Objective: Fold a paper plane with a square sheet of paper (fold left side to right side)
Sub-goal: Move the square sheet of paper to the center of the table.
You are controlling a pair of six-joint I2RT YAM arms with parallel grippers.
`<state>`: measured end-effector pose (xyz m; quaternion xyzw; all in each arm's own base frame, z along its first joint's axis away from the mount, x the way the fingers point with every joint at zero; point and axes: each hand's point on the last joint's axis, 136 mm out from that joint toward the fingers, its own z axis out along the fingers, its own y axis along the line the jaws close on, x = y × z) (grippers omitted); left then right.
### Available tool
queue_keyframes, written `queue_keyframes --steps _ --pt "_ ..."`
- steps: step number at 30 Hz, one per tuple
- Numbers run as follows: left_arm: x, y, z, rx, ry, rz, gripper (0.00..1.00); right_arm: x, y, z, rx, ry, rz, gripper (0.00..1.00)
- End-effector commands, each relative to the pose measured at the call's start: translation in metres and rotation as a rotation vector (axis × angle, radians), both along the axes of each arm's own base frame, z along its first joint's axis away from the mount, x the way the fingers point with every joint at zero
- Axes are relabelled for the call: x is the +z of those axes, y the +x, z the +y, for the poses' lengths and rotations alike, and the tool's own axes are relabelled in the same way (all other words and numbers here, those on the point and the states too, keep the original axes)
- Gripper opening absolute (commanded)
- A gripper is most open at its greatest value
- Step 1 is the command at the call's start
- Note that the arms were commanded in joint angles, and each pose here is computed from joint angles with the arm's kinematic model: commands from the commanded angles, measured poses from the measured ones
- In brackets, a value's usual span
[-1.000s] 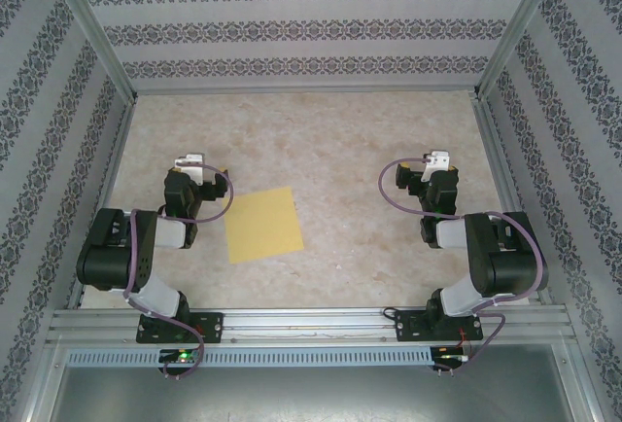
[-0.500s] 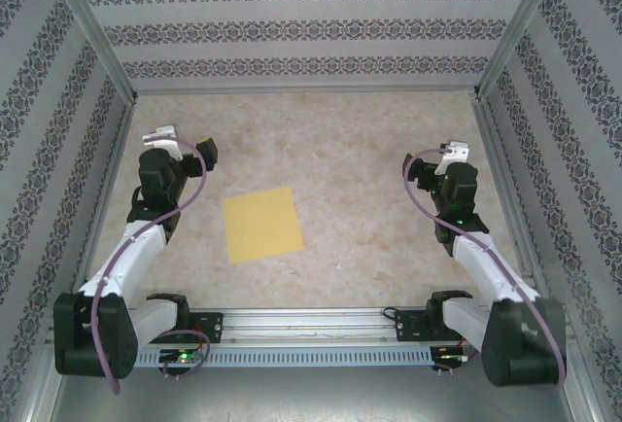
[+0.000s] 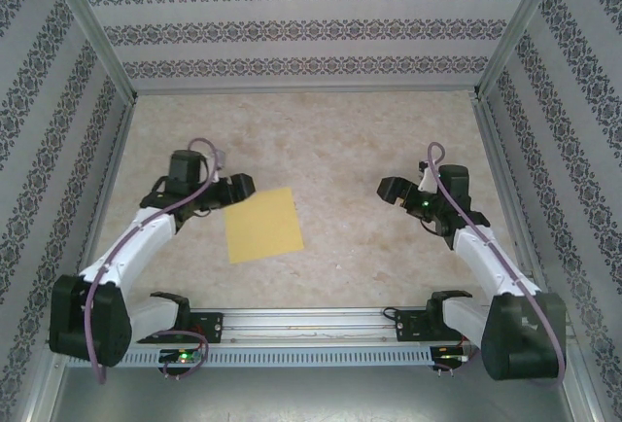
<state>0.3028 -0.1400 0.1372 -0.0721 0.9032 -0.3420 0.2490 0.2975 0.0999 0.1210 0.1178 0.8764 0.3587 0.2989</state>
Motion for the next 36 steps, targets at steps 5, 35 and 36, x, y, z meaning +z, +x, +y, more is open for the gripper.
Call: queue_keyframes --steps 5,35,36 --pt "-0.061 -0.009 -0.026 0.004 -0.023 0.178 0.60 -0.004 -0.001 0.019 0.053 0.022 0.066 0.94" --pt "-0.097 0.032 -0.143 -0.225 0.014 0.199 0.40 -0.015 0.004 0.005 0.011 -0.131 0.086 0.95" --pt "-0.092 0.035 -0.146 -0.225 -0.001 0.189 0.40 -0.015 0.005 0.005 0.010 -0.139 0.089 0.95"
